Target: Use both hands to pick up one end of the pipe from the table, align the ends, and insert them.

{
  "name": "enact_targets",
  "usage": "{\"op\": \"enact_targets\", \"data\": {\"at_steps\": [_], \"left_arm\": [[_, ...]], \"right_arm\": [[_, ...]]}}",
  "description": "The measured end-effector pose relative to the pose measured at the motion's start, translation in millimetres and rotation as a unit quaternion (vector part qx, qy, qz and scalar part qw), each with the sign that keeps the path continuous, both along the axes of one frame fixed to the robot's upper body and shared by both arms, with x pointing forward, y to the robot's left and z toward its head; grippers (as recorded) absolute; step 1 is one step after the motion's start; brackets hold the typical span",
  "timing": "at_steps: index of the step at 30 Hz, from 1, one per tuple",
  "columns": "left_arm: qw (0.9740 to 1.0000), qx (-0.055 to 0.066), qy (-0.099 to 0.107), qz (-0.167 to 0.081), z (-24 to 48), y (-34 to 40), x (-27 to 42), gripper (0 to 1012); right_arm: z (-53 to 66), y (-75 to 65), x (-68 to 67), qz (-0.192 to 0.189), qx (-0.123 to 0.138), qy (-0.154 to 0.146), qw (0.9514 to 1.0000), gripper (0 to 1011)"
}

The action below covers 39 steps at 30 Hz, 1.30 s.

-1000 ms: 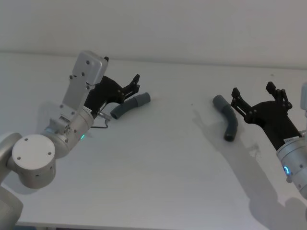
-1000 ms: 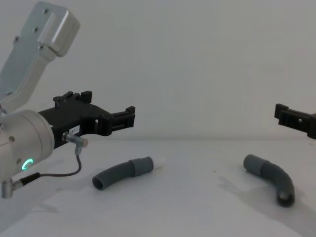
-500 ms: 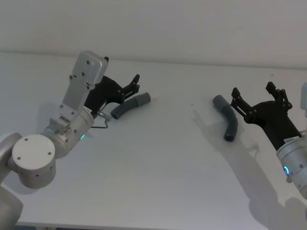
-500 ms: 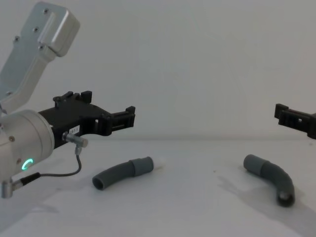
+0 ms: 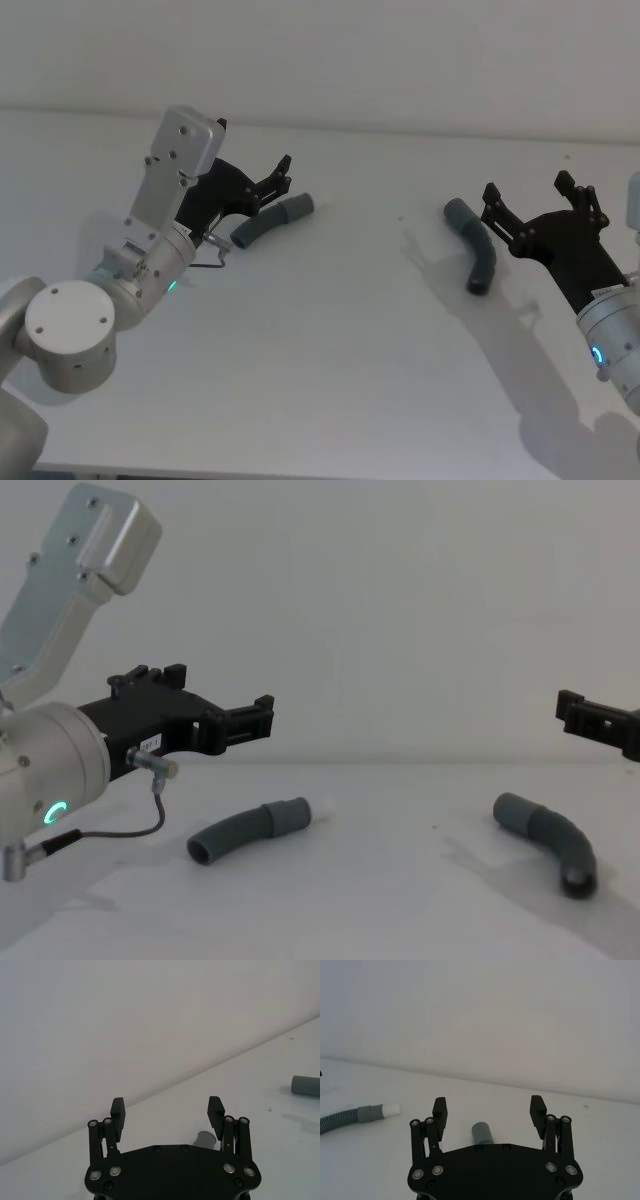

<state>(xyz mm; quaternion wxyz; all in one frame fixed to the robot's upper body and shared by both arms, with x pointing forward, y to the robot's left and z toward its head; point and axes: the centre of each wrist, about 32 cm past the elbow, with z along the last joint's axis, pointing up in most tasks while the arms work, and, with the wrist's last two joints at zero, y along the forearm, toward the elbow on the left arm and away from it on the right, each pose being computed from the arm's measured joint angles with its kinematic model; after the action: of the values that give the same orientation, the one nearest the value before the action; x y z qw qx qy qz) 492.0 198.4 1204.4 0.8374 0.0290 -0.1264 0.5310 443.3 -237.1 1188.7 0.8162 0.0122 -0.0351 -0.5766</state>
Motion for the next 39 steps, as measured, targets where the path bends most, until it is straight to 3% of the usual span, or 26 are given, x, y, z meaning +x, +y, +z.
{"op": "enact_targets", "data": {"at_steps": [12,18,22,29,33,39], "left_arm": [[1.0000,0.001,0.001,0.000,0.6,0.4,0.0,1001],[0.9998,0.009,0.018,-0.003,4.6,4.5,-0.1,1002],[0.9992,0.020,0.033,-0.011,9.5,9.5,0.8,1002],[0.9961,0.054,0.064,-0.027,20.7,21.6,6.4,1002],[0.9928,0.078,0.080,-0.042,27.7,28.2,14.0,1002],[0.9891,0.097,0.097,-0.055,35.1,34.2,25.6,1002]], "right_arm": [[0.0,0.0,0.0,0.000,0.000,0.000,1.0000,1004],[0.0,0.0,0.0,0.000,0.000,0.000,1.0000,1004],[0.0,0.0,0.0,0.000,0.000,0.000,1.0000,1004],[0.0,0.0,0.0,0.000,0.000,0.000,1.0000,1004],[0.0,0.0,0.0,0.000,0.000,0.000,1.0000,1004],[0.0,0.0,0.0,0.000,0.000,0.000,1.0000,1004]]}}
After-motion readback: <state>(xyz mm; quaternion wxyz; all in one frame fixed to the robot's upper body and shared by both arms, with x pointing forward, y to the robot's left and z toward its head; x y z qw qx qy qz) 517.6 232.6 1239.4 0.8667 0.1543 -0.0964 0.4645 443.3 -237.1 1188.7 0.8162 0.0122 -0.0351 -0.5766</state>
